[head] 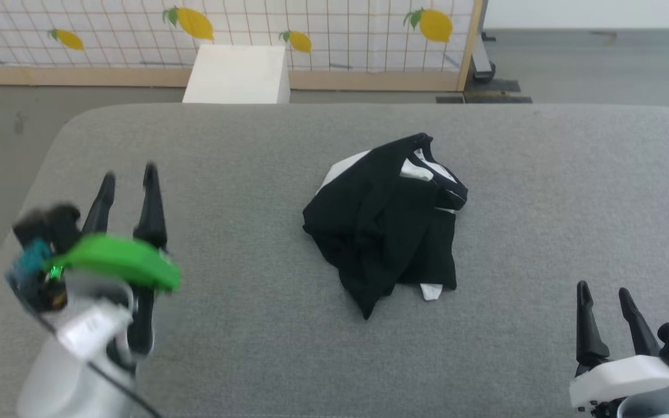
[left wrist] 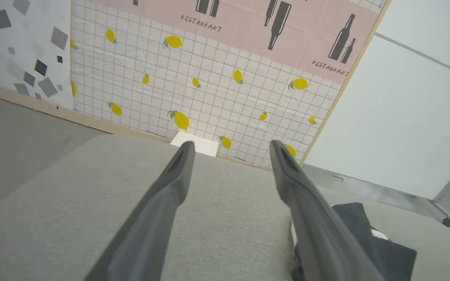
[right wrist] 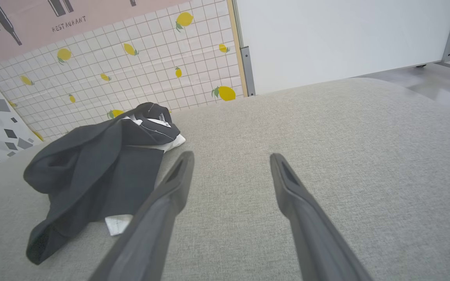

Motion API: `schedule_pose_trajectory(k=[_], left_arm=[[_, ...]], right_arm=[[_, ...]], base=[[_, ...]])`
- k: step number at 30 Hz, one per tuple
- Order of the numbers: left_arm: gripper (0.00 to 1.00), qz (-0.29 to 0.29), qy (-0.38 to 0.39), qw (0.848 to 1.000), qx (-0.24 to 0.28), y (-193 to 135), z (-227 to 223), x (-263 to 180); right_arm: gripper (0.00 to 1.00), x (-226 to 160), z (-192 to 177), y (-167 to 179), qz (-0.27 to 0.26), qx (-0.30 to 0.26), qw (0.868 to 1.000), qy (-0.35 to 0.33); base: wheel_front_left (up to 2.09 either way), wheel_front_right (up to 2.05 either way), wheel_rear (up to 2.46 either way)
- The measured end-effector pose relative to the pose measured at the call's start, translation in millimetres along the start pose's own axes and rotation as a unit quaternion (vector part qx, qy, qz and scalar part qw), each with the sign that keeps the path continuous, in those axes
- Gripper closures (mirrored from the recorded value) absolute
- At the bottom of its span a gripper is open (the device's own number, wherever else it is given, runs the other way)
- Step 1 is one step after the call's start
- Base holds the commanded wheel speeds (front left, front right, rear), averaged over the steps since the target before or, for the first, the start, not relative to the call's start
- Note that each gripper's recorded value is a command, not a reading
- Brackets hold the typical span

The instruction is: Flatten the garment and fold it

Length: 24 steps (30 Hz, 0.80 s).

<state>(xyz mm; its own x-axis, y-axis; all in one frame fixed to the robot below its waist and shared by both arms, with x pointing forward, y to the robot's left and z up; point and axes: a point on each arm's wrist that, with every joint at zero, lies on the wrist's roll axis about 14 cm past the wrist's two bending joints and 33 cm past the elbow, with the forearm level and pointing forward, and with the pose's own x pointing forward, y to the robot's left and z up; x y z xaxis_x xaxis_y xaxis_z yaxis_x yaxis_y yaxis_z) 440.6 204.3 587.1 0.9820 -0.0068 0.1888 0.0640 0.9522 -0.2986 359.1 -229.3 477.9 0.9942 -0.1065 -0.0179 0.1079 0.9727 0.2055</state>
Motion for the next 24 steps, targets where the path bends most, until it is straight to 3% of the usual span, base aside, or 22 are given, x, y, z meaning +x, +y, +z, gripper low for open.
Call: schedule_pose_trajectory(k=[4,7,14,24], left_arm=[[0.0,-0.014,-0.018,0.996,0.092,1.6,1.7,-28.9],[0.0,-0.024,0.003,0.994,0.104,-3.9,-16.4,-46.2],[0.0,-0.008,0.046,0.996,0.079,-3.1,-50.4,-66.4],[0.0,0.0,0.055,0.996,0.065,-5.8,-61.2,-65.7]], right_arm=[[0.0,-2.1,-0.8,3.9,0.007,-0.001,1.0,0.007],[0.0,-0.3,-1.3,6.6,0.011,-0.001,1.0,0.012],[0.0,-0.7,-10.6,7.1,0.011,0.001,0.999,0.03],[0.0,6.8,-21.2,18.1,0.027,-0.002,0.998,0.06]], base=[[0.0,0.0,0.0],[0.0,0.0,0.0],[0.0,0.0,0.0],[0.0,0.0,0.0]])
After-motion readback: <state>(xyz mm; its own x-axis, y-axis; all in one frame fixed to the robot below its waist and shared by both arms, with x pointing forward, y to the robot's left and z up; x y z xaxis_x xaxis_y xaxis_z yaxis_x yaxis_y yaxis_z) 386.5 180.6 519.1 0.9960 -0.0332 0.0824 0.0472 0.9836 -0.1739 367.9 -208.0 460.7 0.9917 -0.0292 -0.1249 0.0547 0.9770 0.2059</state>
